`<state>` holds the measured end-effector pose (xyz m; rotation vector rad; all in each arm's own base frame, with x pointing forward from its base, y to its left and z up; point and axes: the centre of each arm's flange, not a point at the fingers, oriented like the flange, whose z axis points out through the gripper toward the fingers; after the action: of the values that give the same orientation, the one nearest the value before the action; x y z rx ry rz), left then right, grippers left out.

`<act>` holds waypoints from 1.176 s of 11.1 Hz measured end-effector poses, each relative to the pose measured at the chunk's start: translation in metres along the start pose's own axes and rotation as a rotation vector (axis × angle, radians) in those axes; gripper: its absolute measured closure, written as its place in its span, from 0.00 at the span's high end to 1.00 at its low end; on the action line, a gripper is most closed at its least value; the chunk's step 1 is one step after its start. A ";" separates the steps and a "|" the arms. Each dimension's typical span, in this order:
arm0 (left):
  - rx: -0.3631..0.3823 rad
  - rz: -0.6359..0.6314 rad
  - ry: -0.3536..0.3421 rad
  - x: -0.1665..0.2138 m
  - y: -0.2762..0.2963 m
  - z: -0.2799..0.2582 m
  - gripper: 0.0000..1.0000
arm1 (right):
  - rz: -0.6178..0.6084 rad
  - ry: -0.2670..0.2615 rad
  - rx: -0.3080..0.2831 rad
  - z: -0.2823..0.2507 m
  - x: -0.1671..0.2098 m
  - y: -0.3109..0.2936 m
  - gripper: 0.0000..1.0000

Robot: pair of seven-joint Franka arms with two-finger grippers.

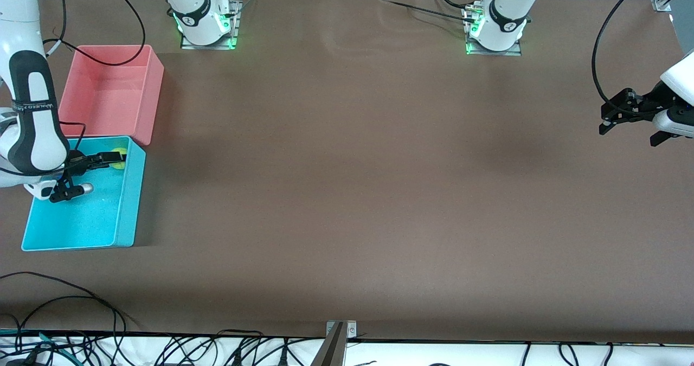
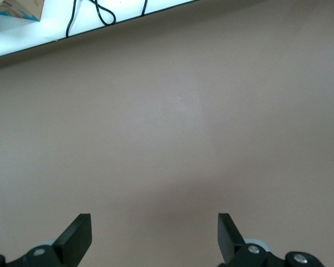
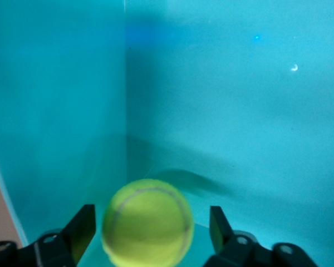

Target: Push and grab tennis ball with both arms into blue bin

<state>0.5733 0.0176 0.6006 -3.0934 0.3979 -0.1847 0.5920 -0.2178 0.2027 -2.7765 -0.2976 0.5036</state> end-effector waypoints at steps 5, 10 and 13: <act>-0.001 0.000 -0.002 0.000 -0.001 0.001 1.00 | -0.002 0.013 -0.003 -0.006 0.002 -0.001 1.00; -0.001 -0.004 -0.006 0.000 -0.006 0.004 1.00 | -0.048 0.038 -0.017 -0.096 0.008 -0.023 1.00; -0.005 -0.003 -0.015 0.001 -0.007 0.009 1.00 | -0.015 0.029 -0.052 -0.160 0.002 -0.064 1.00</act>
<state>0.5770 0.0240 0.5919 -3.0983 0.3940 -0.1614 0.6441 -0.1983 0.3659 -2.8272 -0.3290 0.4582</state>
